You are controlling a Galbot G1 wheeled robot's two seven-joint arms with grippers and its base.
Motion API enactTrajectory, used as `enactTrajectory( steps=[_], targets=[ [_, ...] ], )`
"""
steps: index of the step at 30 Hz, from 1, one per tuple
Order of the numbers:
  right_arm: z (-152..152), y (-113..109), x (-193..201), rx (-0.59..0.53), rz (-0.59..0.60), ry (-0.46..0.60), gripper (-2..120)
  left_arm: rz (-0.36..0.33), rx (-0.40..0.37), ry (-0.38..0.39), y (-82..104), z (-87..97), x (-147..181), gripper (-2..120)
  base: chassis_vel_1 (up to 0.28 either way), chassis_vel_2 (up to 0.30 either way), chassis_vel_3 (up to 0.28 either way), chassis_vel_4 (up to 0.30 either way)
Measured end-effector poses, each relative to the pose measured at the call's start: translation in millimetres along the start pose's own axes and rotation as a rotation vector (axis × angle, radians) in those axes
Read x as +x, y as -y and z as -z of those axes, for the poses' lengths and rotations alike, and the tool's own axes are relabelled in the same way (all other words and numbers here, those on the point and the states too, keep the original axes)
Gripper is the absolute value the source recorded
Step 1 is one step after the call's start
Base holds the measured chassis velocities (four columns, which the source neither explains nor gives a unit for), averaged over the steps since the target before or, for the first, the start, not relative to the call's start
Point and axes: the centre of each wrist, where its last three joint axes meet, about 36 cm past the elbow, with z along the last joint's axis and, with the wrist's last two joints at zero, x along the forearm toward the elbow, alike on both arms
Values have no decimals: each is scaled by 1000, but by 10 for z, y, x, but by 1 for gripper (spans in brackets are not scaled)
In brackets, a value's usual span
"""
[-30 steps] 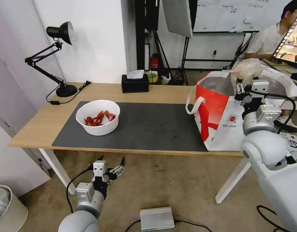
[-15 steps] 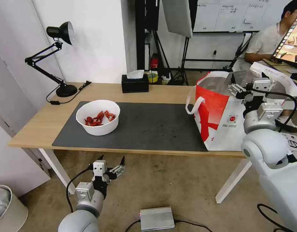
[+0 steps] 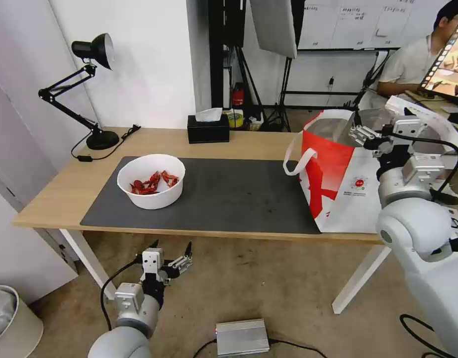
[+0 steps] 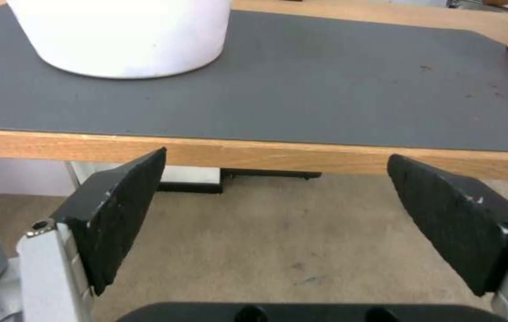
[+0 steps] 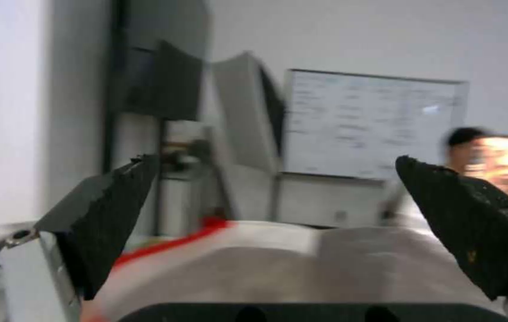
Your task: Pick up the trash from the table and place it into the takeout bag.
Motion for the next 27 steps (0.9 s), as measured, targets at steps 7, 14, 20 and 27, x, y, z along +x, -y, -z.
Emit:
enactTrajectory(
  steps=[7, 14, 20, 27],
  targets=[
    [50, -27, 195, -97, 167, -22, 100, 1, -1, 5, -2, 17, 9, 100, 0, 0, 0, 0],
    [-44, -154, 526, -149, 324, -150, 100, 5, -2, 14, -16, 43, 11, 100, 0, 0, 0, 0],
    [-163, -277, 830, -139, 334, -289, 100, 5, -3, 17, -24, 43, -8, 100, 0, 0, 0, 0],
    [-285, -372, 1175, -128, 307, -415, 100, 3, -4, 19, -29, 41, -33, 100, 0, 0, 0, 0]
  ],
)
